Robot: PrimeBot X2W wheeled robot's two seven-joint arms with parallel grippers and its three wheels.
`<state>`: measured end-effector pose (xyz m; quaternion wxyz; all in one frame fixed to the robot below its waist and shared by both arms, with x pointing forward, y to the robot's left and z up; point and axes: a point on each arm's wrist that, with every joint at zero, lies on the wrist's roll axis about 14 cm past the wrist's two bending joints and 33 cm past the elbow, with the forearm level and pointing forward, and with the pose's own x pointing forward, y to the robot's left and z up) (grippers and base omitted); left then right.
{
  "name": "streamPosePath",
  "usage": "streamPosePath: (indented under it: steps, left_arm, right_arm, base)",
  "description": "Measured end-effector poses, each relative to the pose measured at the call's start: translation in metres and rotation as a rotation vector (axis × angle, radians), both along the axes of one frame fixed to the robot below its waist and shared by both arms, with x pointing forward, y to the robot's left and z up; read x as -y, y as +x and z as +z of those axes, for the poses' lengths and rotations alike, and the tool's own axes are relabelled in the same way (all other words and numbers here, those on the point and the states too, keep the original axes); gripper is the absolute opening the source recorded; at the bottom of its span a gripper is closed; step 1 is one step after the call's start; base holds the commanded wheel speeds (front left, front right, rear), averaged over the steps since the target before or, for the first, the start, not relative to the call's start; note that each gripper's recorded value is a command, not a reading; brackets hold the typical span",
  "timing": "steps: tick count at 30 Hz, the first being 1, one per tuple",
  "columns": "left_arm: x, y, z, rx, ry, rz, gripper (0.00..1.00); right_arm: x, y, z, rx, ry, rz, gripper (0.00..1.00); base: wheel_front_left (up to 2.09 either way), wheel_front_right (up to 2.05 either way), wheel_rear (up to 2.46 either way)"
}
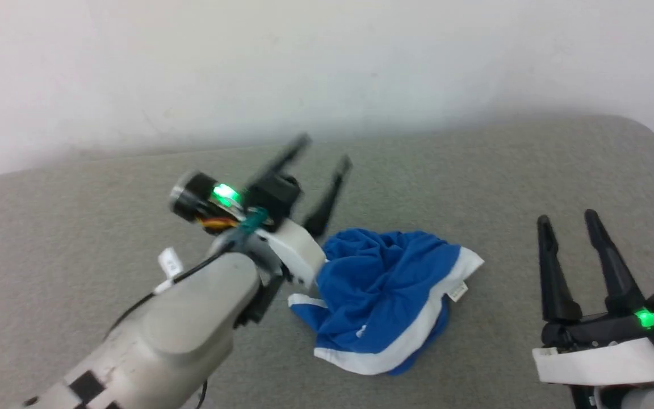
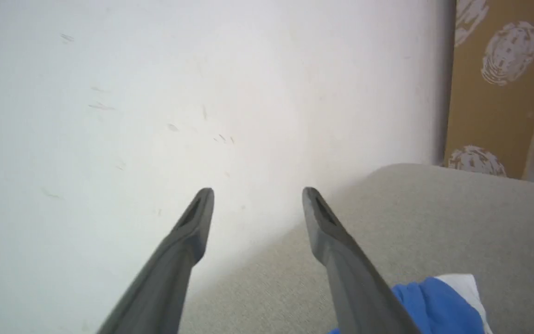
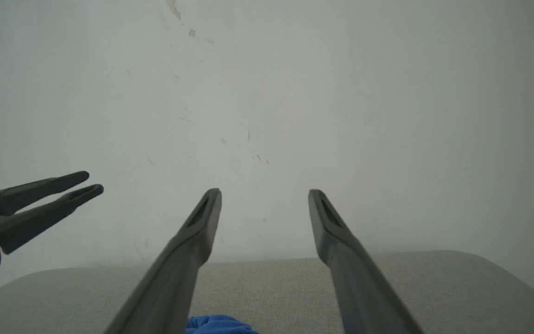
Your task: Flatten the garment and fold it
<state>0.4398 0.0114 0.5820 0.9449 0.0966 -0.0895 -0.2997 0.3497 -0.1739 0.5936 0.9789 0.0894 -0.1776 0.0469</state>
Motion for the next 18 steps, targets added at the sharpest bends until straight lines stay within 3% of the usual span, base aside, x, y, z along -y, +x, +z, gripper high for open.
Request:
streamPosePath:
  steps: [4, 10, 14, 18]
  left_arm:
    - [-0.053, -0.006, 0.056, 0.187, -0.136, 0.225, 1.0]
    - [-0.139, -0.036, 0.055, 0.247, -0.227, 0.54, 1.0]
    - [-0.173, -0.054, 0.04, 0.235, -0.235, 0.659, 1.0]
    - [-0.182, -0.069, 0.019, 0.175, -0.257, 0.674, 1.0]
  right_arm:
    - [-0.001, 0.004, 0.004, 0.012, -0.007, 0.005, 1.0]
    - [-0.008, 0.01, 0.0, -0.001, -0.01, 0.028, 1.0]
    - [-0.007, 0.013, -0.005, -0.016, -0.019, 0.022, 1.0]
    - [-0.007, 0.014, -0.015, -0.045, -0.03, 0.021, 1.0]
  base:
    - [0.0, 0.0, 0.0]
    - [0.0, 0.0, 0.0]
    - [0.0, 0.0, 0.0]
    - [0.0, 0.0, 0.0]
